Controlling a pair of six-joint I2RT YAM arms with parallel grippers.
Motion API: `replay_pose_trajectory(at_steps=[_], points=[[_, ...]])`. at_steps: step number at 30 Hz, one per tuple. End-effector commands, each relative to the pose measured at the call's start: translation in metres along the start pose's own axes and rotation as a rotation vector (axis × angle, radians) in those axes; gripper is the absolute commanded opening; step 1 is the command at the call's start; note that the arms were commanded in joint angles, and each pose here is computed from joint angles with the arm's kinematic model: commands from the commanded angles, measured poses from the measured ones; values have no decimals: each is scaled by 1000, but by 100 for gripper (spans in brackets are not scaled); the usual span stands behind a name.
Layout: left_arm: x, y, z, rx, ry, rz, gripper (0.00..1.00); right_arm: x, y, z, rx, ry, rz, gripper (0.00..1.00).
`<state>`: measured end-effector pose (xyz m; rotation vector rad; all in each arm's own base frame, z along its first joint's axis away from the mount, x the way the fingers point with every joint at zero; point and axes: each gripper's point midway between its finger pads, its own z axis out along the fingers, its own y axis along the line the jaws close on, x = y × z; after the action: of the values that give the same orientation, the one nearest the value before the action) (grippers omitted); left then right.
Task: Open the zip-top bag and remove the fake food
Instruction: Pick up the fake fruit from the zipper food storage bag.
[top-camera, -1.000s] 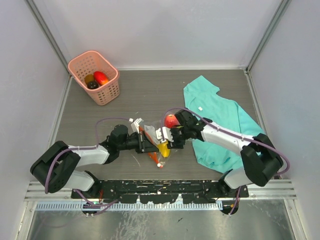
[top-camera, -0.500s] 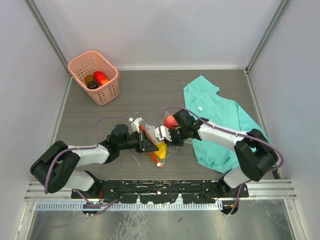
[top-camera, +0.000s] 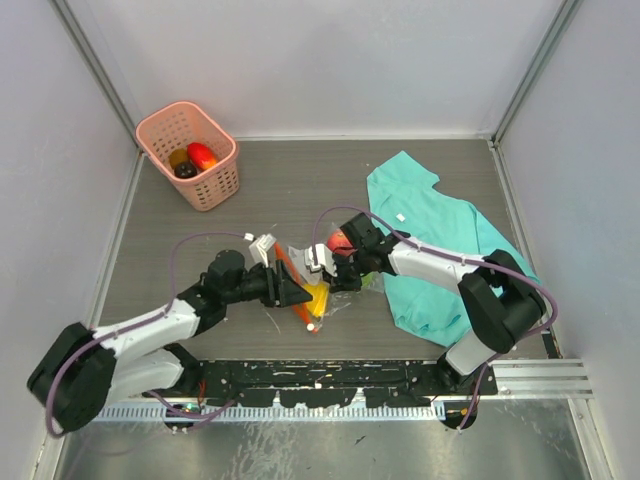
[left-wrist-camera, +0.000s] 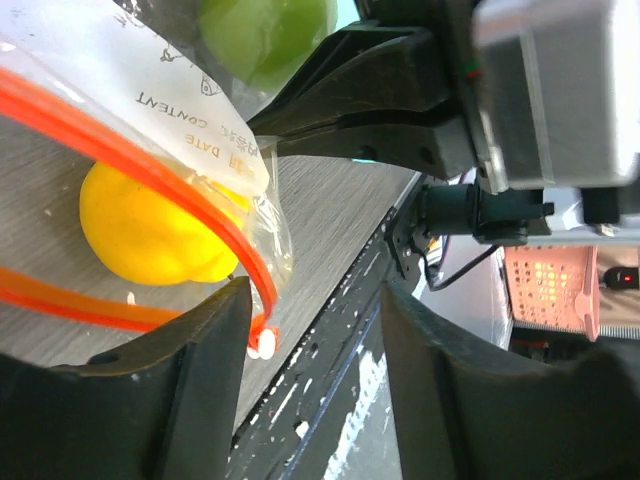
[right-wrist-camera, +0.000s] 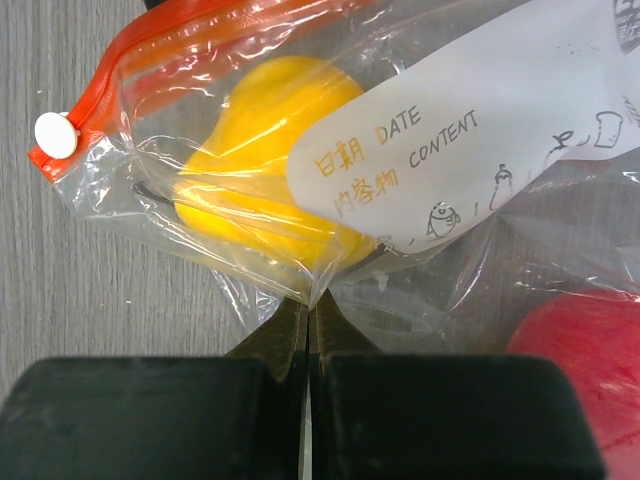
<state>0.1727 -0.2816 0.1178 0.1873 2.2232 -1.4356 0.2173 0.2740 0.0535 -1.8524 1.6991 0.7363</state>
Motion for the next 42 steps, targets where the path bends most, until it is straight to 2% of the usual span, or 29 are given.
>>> replay_pose_trajectory(at_steps=[1,4,8,10,13,16,24,29,35,42], points=[[-8,2,-24,-105,-54,90,62,-17,-10,-4,27,-34,-20,1],[-11,13,-46,-206,-115,106,75,-16,-10,-5,25,-28,-27,1],[-8,21,-65,-254,-180,79,79,-19,-10,-6,24,-33,-28,1],[-6,27,-68,-273,-203,51,72,-19,-10,-6,23,-35,-28,1],[-2,38,-67,-300,-218,4,50,-18,-9,-5,17,-32,-26,1],[-2,40,-60,-284,-210,-11,42,-18,-9,-6,15,-30,-25,1],[-16,40,-30,-267,-177,5,43,-18,-8,-6,13,-33,-25,1],[-25,32,-12,-196,-174,-6,45,-17,-7,-5,8,-29,-22,1],[-31,29,-2,-173,-178,-12,45,-17,-7,-4,2,-33,-22,1],[-31,29,7,-152,-164,-23,53,-17,-5,-3,-9,-33,-18,1]])
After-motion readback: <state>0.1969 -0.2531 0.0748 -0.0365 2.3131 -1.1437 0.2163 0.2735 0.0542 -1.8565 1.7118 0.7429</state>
